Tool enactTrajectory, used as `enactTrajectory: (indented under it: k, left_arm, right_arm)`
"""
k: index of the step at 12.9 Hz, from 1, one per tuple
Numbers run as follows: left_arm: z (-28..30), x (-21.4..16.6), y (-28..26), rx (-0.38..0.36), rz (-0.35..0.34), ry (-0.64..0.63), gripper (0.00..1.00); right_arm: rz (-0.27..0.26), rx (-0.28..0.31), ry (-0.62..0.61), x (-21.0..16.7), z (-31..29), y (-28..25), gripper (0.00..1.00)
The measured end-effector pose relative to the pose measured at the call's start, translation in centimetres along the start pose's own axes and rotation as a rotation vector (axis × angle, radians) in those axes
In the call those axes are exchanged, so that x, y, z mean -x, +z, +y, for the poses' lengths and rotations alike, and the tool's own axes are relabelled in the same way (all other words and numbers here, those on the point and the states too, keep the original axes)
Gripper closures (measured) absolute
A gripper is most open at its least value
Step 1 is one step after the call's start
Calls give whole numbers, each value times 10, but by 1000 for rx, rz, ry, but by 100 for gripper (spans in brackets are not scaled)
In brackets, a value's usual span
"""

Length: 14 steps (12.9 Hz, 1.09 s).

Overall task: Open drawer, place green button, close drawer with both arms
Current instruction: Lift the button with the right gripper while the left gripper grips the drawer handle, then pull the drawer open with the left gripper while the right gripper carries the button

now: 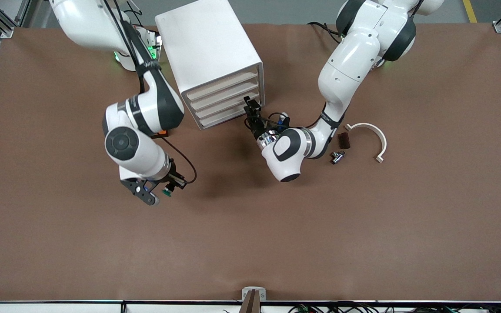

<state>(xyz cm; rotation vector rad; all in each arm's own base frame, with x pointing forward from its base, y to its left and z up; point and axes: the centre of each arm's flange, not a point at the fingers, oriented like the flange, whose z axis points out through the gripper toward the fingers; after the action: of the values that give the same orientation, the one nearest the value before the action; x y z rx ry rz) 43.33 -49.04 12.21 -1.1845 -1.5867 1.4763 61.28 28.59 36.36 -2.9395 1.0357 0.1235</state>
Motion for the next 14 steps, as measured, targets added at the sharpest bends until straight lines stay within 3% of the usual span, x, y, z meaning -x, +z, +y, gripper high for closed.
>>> enactTrajectory:
  k: [5, 6, 9, 14]
  left_arm:
    - [9, 0, 20, -19, 31, -45, 53]
    - [9, 0, 23, -21, 35, -47, 63]
    - [8, 3, 34, -24, 53, -46, 68]
    - [10, 2, 36, -25, 55, -50, 85]
  right_arm:
    - [-24, 31, 54, 28, 5, -18, 59]
    - [-25, 33, 57, 29, 5, -17, 59]
    - [-28, 40, 60, 29, 7, -13, 59]
    - [-32, 51, 61, 30, 9, -7, 59]
